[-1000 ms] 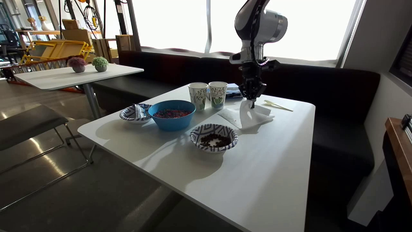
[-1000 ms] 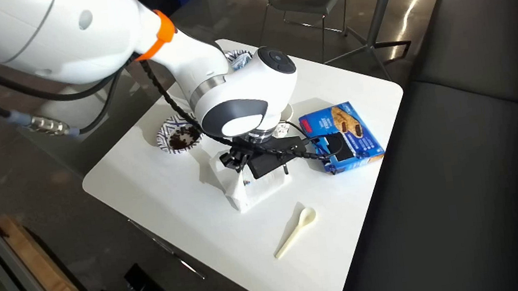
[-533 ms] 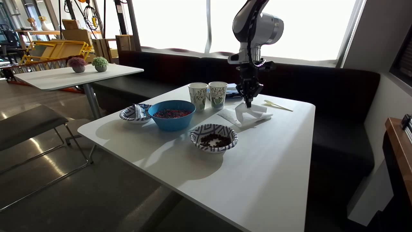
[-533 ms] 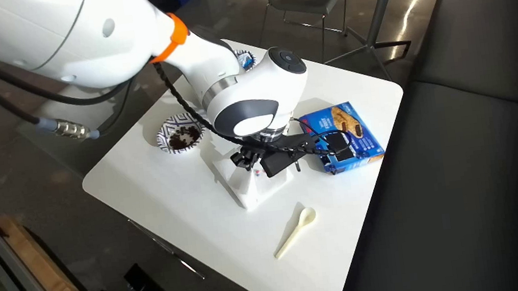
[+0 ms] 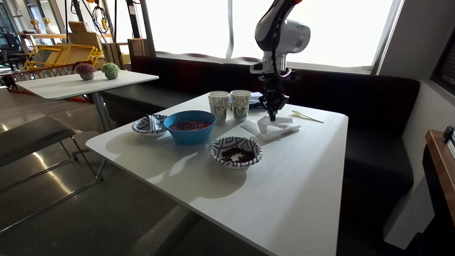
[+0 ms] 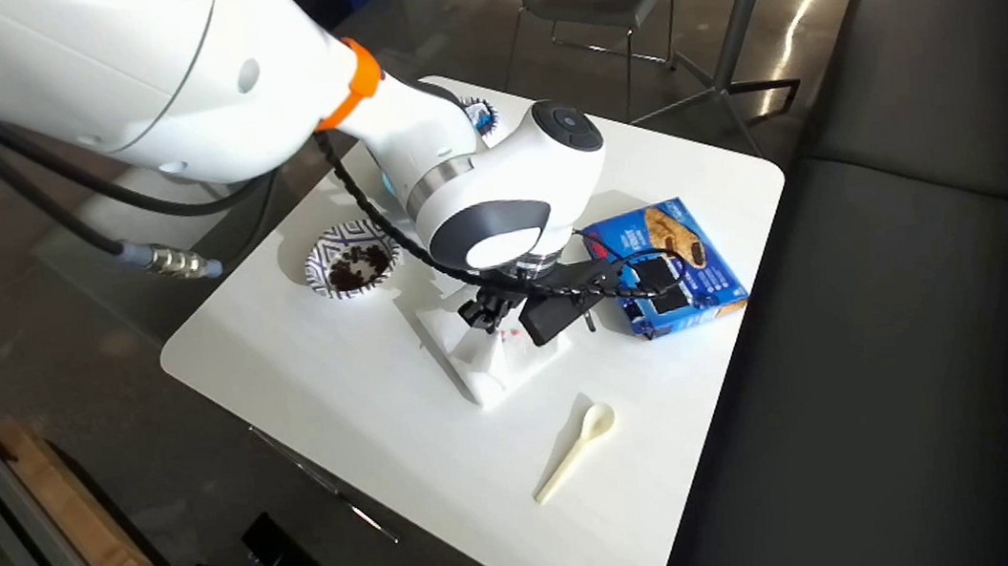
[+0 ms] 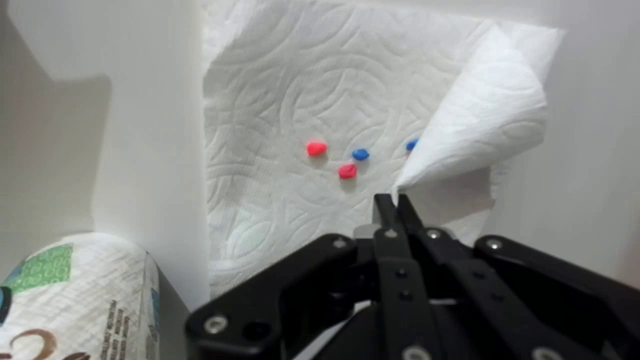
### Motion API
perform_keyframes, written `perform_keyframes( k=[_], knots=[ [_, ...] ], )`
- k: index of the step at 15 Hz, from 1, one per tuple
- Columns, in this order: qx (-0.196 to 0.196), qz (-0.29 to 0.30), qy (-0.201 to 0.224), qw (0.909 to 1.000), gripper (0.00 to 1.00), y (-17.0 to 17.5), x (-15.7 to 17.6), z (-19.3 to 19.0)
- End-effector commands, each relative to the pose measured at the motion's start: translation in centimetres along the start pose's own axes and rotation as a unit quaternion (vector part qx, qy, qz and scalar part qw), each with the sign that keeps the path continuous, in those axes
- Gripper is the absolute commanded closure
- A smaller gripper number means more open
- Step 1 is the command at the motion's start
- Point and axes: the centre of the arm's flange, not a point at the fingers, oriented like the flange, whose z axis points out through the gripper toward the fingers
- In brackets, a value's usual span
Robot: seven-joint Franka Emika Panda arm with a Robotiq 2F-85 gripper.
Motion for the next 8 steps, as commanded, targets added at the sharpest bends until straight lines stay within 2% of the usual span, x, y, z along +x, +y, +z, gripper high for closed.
perform_keyframes(
  k=[1, 8],
  knots=[
    [-0.013, -0.022, -0.011, 0.9996, 1.00, 0.97, -0.10, 0.30],
    [-0.050, -0.034, -0.031, 0.9977, 1.00, 1.81, -0.38, 0.06]
  ],
)
